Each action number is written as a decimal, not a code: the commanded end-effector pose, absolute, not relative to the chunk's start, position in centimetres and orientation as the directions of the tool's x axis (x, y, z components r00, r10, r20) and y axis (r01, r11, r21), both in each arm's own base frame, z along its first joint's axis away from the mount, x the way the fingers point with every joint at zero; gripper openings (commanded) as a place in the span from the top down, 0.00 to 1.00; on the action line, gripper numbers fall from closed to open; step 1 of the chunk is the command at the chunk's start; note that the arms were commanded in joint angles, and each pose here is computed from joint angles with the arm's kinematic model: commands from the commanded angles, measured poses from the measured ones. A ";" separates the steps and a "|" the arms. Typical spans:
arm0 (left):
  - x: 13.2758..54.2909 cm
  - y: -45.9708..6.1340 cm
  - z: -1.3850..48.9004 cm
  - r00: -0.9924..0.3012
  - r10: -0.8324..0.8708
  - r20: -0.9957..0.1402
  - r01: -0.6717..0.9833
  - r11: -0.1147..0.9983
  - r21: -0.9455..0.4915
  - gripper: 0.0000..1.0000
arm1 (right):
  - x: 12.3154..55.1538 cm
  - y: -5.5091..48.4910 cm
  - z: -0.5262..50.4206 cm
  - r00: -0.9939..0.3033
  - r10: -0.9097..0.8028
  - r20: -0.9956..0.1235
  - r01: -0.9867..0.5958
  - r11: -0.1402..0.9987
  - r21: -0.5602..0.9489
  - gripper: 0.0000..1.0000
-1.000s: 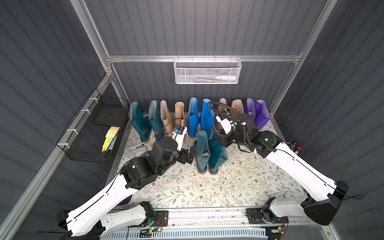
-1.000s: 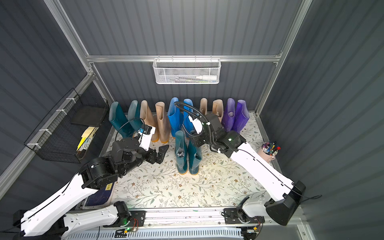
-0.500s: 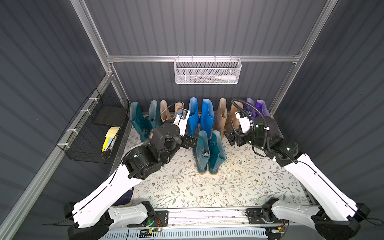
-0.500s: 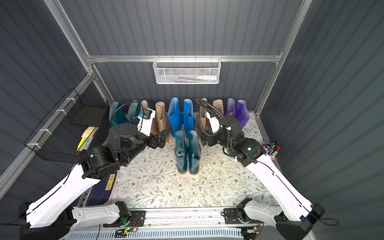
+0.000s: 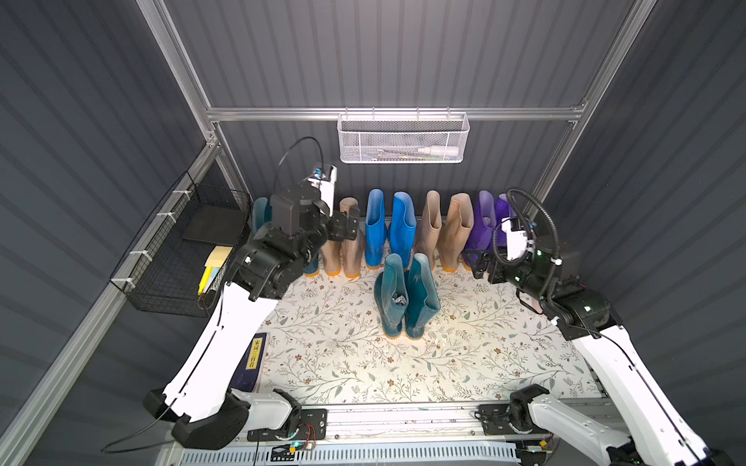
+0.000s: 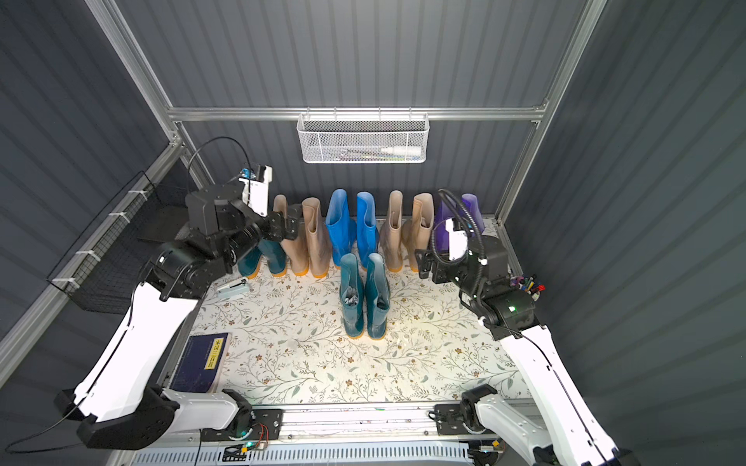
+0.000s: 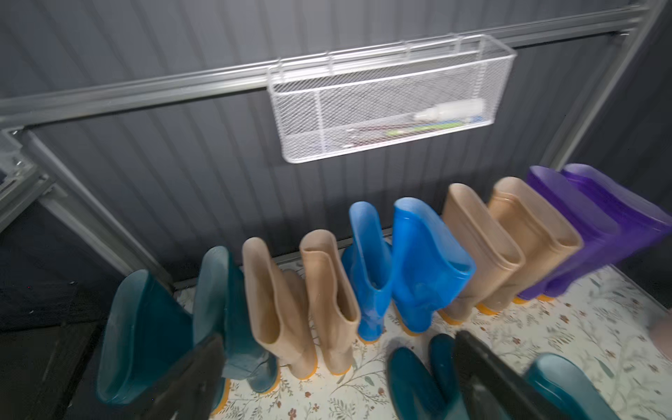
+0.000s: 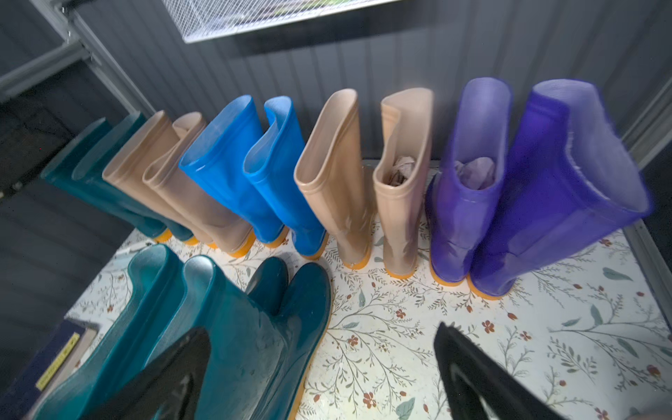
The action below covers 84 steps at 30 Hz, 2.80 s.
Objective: Match and arrange rain boots in pairs
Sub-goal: Reset both arms
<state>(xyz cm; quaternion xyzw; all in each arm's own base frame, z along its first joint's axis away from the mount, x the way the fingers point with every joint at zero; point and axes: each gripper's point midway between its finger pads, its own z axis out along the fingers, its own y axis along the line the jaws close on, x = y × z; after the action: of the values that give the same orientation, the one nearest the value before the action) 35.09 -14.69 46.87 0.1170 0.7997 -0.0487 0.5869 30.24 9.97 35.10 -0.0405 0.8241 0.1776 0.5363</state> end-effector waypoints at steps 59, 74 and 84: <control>38.7 -3.2 9.1 -0.262 0.128 -0.957 0.059 0.991 0.117 0.00 | 36.9 -3.3 14.2 -0.159 0.232 -0.960 0.076 0.972 0.222 0.01; 41.2 -2.2 6.5 -0.390 0.111 -0.914 0.002 0.993 0.120 0.00 | 38.5 -0.6 11.6 -0.200 0.181 -0.963 -0.090 0.975 0.202 0.01; 41.3 -1.2 6.4 -0.399 0.086 -0.913 -0.060 0.991 0.119 0.00 | 39.8 1.7 10.5 -0.175 0.069 -0.982 -0.186 0.977 0.102 0.01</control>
<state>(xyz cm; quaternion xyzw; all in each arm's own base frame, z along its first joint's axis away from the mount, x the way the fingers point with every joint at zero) 41.16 -1.84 6.80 0.0221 0.8294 0.0596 0.5550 39.52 1.25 9.12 -0.0068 0.7836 0.1060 0.6122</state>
